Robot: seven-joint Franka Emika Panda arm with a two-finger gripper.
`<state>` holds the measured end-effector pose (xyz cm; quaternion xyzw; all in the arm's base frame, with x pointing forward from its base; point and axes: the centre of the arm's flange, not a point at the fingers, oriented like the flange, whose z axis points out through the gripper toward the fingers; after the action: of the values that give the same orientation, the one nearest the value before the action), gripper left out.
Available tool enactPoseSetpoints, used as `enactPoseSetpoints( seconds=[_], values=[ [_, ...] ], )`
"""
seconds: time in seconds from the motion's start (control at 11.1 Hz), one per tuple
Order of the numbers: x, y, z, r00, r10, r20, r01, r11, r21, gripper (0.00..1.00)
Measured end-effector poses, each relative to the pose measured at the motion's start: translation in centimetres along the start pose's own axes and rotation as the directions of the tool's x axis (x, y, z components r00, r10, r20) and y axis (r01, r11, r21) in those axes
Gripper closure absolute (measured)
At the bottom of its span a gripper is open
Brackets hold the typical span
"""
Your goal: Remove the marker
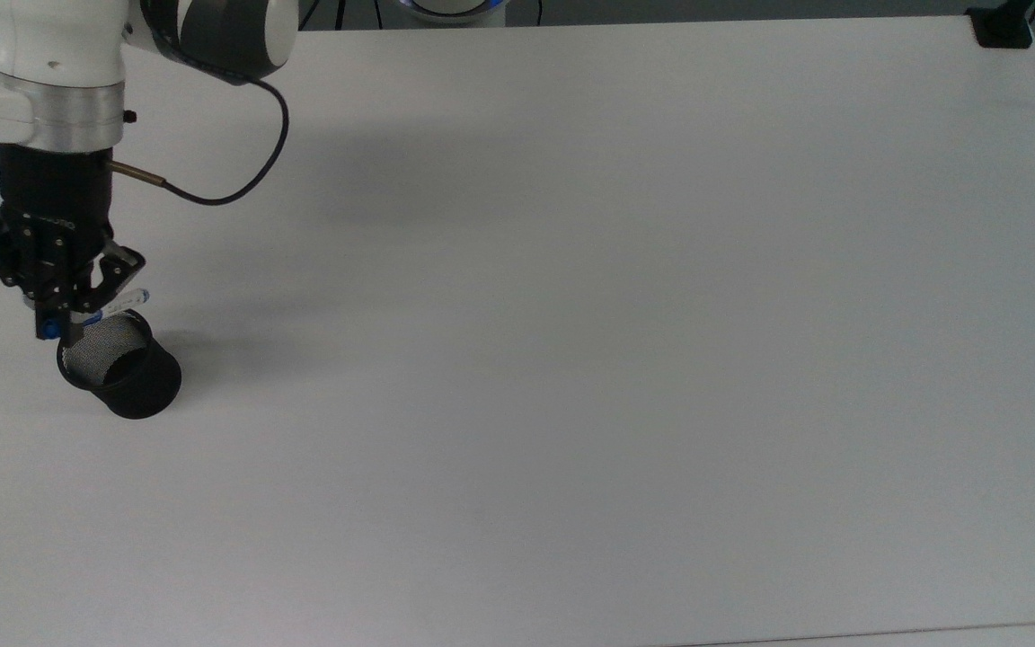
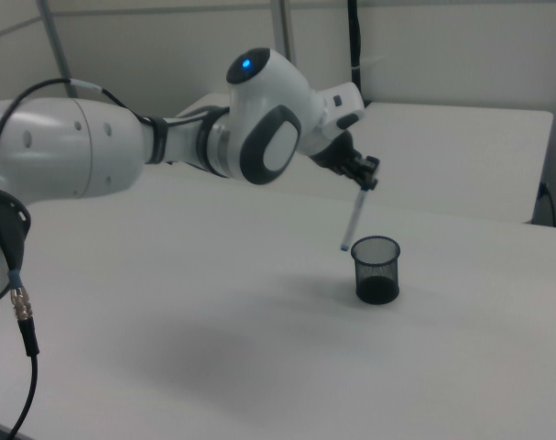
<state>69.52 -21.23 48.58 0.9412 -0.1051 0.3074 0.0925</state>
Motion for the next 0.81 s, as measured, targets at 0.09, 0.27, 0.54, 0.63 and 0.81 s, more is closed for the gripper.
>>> enactPoseSetpoints(
  seconds=[0.09, 0.27, 0.54, 0.63, 0.81],
  values=[
    [-0.3, -1.4, -0.3, 0.997, -0.044, 0.065, 0.042, 0.999, 0.021, 0.83],
    [-1.1, -4.3, -0.2, 0.979, -0.143, 0.148, 0.133, 0.988, 0.072, 0.83],
    [-3.3, -9.7, 2.1, 0.948, -0.247, 0.201, 0.223, 0.966, 0.134, 0.83],
    [-4.3, -11.4, 3.3, 0.934, -0.280, 0.220, 0.252, 0.957, 0.146, 0.83],
    [-6.5, -13.8, 5.7, 0.910, -0.324, 0.260, 0.287, 0.943, 0.169, 0.83]
  ],
)
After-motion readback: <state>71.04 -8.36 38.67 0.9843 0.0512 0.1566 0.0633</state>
